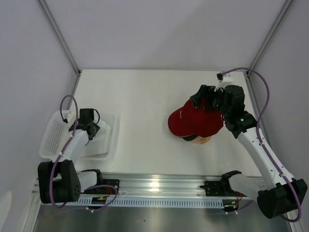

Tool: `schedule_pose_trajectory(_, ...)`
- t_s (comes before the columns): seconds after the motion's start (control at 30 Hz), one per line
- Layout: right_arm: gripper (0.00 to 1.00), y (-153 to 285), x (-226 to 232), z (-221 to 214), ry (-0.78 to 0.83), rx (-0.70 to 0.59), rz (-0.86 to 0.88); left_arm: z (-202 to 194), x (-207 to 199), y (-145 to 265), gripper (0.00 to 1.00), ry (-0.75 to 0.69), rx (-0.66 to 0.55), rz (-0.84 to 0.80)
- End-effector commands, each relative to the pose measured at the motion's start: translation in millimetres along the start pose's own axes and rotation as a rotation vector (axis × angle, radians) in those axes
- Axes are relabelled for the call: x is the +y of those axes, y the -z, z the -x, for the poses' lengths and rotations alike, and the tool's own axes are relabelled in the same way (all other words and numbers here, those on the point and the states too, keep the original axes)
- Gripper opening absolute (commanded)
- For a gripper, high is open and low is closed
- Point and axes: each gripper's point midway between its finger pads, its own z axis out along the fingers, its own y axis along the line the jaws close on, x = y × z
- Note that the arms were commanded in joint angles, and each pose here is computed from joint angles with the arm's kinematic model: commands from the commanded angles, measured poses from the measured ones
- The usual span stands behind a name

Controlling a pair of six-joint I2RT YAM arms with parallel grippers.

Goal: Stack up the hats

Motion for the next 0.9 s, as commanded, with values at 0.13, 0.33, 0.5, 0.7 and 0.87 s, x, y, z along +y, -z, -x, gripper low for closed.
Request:
schedule_pose_trajectory(0.13,1.0,8.8,4.1,21.9,0.003,-0.084,0.019,-7.1,-13.0,3.2,0.26,0.032,0.042,-0.063)
schedule_pose_trajectory(0.33,1.0,9.7,9.2,23.9,-0.005,-0.087,0.047,28.6,-9.8,37.5,0.01,0.011,-0.069,-0.115)
schedule_pose_trajectory(0.5,0.99,12.5,20.0,38.8,-0.004,-0.122,0.091,90.7,-28.4,115.3,0.01,-0.106,-0.259,-0.345)
schedule_pose_trajectory(0.7,0.99,20.8,56.7,63.4,0.016,-0.169,0.265,99.9,-85.8,223.2,0.01,-0.46,-0.38,-0.907)
schedule_pose_trajectory(0.87,1.0,21.1,95.6,73.8,-0.004,-0.161,0.445,61.4,-130.8,293.4,0.01,-0.694,-0.309,-1.405)
